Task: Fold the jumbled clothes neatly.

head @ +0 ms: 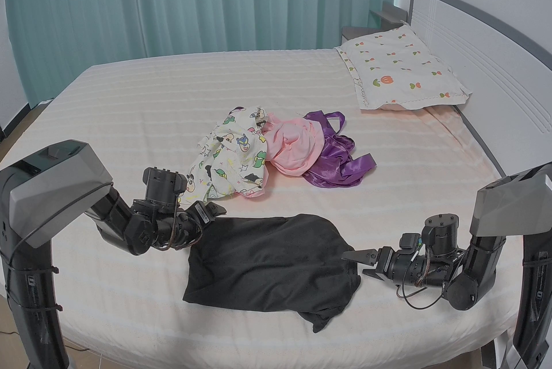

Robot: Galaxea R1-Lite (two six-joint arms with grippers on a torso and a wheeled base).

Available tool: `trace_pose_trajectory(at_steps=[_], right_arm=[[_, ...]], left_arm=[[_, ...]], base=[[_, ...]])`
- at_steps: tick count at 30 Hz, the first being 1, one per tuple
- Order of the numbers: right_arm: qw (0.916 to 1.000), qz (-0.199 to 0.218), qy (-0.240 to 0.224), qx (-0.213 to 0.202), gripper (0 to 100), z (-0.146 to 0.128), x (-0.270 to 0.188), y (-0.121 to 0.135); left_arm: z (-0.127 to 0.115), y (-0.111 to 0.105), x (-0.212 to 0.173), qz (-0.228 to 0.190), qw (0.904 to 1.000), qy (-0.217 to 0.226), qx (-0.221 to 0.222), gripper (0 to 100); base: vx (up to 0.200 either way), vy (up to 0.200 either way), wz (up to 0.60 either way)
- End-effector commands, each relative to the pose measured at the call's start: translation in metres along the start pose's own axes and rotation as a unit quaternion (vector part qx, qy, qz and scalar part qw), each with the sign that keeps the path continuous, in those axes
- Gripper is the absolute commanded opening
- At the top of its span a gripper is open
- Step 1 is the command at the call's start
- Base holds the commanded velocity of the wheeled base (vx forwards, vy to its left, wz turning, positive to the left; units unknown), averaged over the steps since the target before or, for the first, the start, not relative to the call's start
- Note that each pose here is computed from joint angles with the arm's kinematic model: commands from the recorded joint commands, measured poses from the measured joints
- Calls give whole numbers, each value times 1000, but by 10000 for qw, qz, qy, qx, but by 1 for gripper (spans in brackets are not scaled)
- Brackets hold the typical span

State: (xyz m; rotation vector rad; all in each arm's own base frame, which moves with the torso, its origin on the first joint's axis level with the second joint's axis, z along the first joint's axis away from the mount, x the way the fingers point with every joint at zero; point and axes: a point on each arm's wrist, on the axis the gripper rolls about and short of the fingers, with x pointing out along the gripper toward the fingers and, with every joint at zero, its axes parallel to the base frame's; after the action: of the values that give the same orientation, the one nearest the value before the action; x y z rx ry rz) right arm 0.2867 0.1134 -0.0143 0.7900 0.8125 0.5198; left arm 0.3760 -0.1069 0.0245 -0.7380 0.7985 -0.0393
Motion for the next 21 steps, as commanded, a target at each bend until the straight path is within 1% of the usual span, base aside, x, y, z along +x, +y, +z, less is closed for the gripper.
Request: trace_pose_trajectory(at_steps=[1, 2, 4, 6, 8, 10, 13, 16, 20, 21], right_arm=[[10000, -17, 48, -5, 100, -3, 0, 0], [10000, -27, 58, -6, 100, -3, -1, 0], [10000, -47, 87, -4, 100, -5, -6, 1], [9999, -50, 119, -24, 100, -8, -10, 2], [9996, -29, 221, -175, 100, -14, -12, 7], [9986, -57, 365, -390, 100, -22, -15, 8], [9962, -20, 587, -647, 100, -35, -12, 12], [9947, 88, 701, -743, 100, -42, -6, 18], [9928, 135, 835, -847, 100, -54, 3, 20], [9928, 126, 831, -855, 0, -54, 3, 21]], left_arm=[[-5, 9, 36, 191, 9998, -26, 8, 100], [-2, 7, 38, 201, 9997, -118, 0, 0], [7, 5, 41, 221, 9992, -329, -57, 0], [12, 5, 41, 225, 9983, -486, -229, 0], [16, 3, 40, 238, 9964, -665, -458, 0], [19, 2, 39, 201, 9951, -788, -568, 0], [22, 4, 39, 211, 9945, -828, -598, 0], [23, 5, 38, 228, 9943, -849, -608, 0], [31, 7, 35, 238, 9927, -974, -669, 0], [31, 7, 34, 243, 9926, -980, -669, 0]], base=[[0, 0, 0], [0, 0, 0], [0, 0, 0], [0, 0, 0], [0, 0, 0], [0, 0, 0], [0, 0, 0], [0, 0, 0], [0, 0, 0], [0, 0, 0]])
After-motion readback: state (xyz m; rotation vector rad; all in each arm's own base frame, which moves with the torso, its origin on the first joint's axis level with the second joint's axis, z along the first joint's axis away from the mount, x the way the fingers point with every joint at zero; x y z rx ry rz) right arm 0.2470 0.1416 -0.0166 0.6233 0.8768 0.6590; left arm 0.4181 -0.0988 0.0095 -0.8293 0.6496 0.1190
